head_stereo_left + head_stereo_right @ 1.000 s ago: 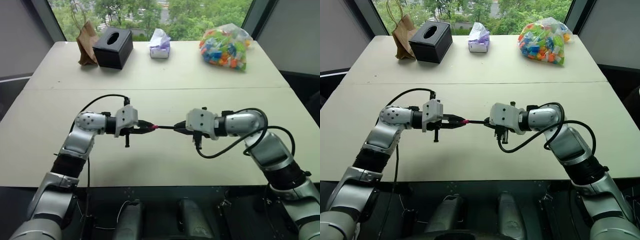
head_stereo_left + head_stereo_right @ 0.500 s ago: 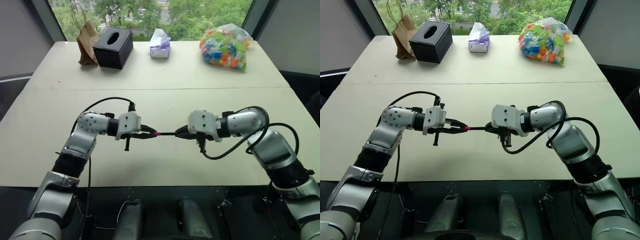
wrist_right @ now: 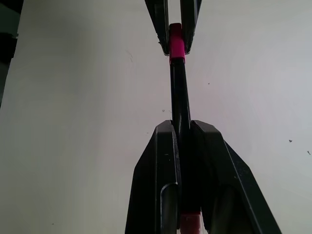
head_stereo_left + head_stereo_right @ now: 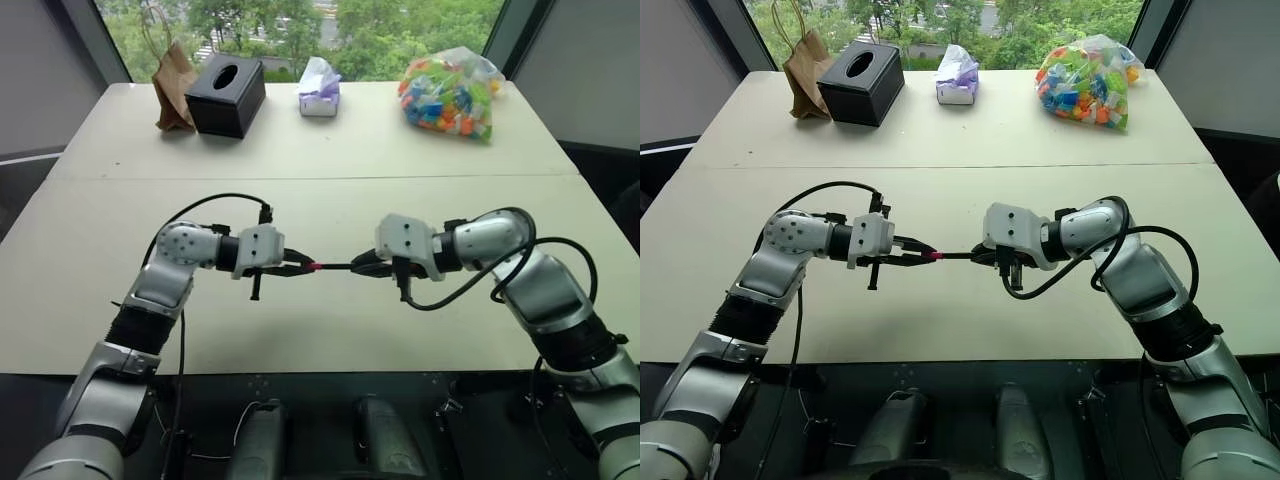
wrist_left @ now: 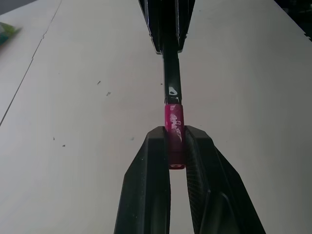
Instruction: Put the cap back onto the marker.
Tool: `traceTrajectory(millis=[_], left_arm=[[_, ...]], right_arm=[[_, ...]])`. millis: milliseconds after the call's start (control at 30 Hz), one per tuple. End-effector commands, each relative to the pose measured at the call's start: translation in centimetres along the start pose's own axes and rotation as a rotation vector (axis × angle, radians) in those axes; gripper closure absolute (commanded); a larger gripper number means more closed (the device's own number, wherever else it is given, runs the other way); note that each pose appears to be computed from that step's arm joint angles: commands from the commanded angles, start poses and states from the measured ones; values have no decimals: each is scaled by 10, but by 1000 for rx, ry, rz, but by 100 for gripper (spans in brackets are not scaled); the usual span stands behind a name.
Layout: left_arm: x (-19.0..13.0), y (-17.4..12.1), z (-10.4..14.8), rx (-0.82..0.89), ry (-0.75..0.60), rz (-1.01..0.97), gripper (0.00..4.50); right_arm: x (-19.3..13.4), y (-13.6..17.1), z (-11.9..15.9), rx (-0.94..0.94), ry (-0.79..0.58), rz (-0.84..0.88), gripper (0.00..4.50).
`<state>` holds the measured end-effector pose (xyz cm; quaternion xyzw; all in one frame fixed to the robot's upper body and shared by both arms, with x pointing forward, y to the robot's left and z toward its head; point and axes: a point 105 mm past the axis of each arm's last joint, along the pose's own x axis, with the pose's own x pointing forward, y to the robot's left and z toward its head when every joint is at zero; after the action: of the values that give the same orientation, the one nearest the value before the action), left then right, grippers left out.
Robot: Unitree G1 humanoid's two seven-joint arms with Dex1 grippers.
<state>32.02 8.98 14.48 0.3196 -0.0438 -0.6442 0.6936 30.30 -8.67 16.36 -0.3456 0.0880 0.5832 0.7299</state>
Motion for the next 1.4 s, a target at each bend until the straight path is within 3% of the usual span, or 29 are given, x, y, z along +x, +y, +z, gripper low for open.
traceTrajectory(millis=[33, 600, 1000, 1400], left_arm=[[7, 5, 23, 52, -72, 17, 450], [5, 14, 38, -11, -135, 69, 450], [7, 9, 35, 152, -75, 21, 450], [10, 15, 49, 143, -158, 63, 450]], right_arm=[[9, 6, 33, -115, -105, 27, 445], [27, 8, 29, -224, -107, 25, 445], [31, 15, 28, -221, -93, 102, 445], [35, 8, 39, -218, -139, 81, 445]])
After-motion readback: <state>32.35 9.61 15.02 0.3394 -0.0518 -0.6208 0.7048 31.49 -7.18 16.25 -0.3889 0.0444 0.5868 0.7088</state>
